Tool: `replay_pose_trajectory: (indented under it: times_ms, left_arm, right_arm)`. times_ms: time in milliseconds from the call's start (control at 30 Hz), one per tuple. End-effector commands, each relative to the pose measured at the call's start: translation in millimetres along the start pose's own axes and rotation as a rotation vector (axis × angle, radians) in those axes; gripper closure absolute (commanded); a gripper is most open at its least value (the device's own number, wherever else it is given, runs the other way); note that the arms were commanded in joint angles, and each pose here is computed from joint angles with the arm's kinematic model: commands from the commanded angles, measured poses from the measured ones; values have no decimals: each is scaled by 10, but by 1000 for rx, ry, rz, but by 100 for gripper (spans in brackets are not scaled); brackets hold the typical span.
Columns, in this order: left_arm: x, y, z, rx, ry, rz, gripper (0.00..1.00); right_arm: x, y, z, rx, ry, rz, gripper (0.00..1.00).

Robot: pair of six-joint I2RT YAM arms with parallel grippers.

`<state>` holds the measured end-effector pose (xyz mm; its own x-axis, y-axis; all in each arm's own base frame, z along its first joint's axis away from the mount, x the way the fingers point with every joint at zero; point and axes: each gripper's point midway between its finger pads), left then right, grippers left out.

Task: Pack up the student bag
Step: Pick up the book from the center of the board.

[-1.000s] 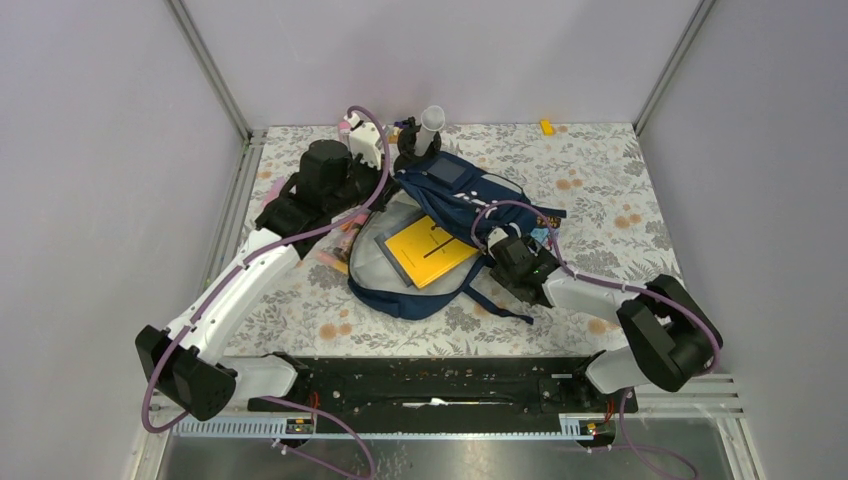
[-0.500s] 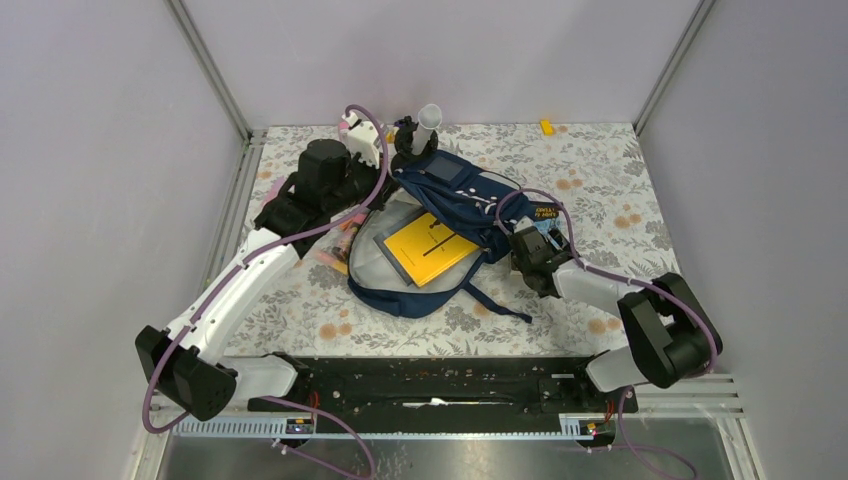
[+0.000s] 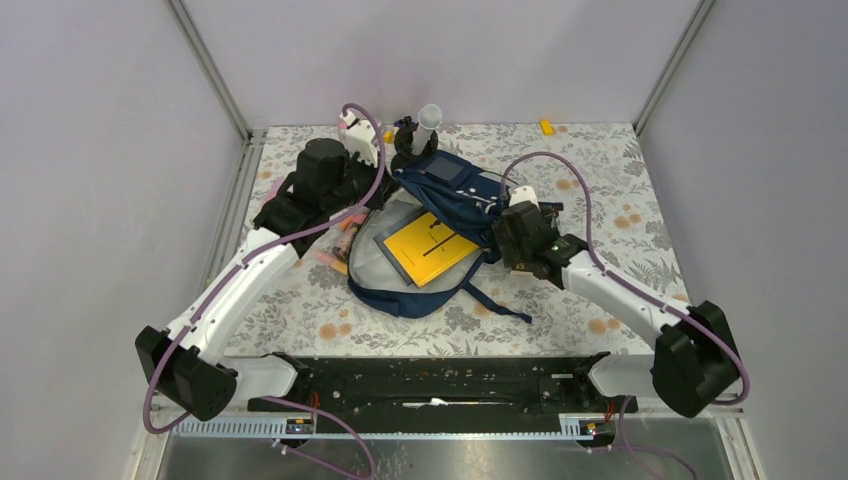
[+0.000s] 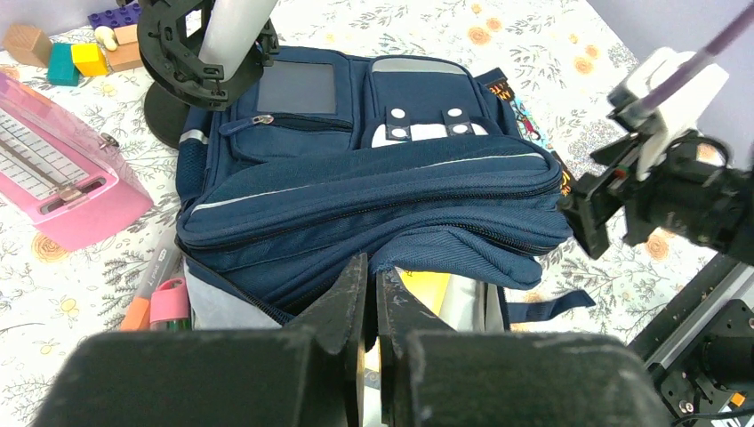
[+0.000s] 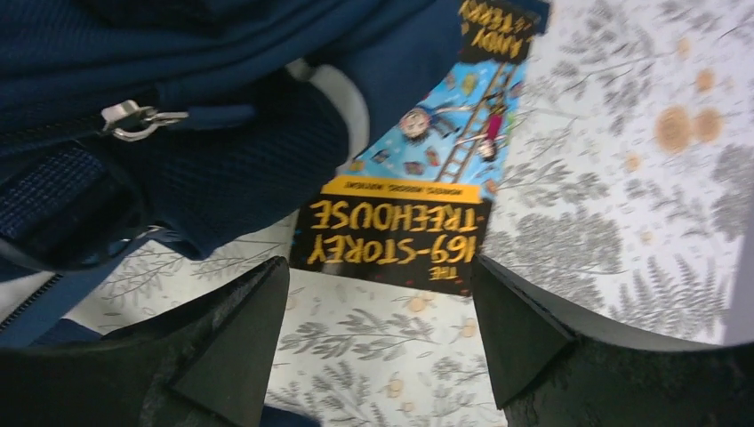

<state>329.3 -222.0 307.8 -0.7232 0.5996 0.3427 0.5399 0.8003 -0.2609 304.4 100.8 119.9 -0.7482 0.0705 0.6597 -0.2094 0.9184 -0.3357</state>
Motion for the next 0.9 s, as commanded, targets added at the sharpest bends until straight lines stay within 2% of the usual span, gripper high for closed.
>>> replay_pose_trajectory:
  times_ms: [0, 233, 400, 867]
  left_arm:
    - [166, -138, -632, -11, -232, 51, 100]
    - [172, -137, -644, -3, -235, 58, 100]
    - [182, -141, -656, 3, -240, 64, 100]
    - [151, -167, -636, 17, -233, 85, 100]
  right_arm:
    - [-82, 193, 234, -124, 112, 18, 18]
    - [-199, 378, 393, -239, 157, 40, 18]
    - [-377, 495, 438, -222, 147, 33, 17]
    - [-670, 287, 501, -203, 188, 290, 18]
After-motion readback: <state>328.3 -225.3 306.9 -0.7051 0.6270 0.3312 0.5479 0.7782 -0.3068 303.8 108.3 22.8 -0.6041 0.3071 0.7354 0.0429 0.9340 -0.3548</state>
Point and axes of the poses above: each gripper's point midway between its finger pads, its own x axis back along the fingers, its own y axis along the line the jaws close on, z = x × y, and after that the axes turned 3 degrees about x, right-handed
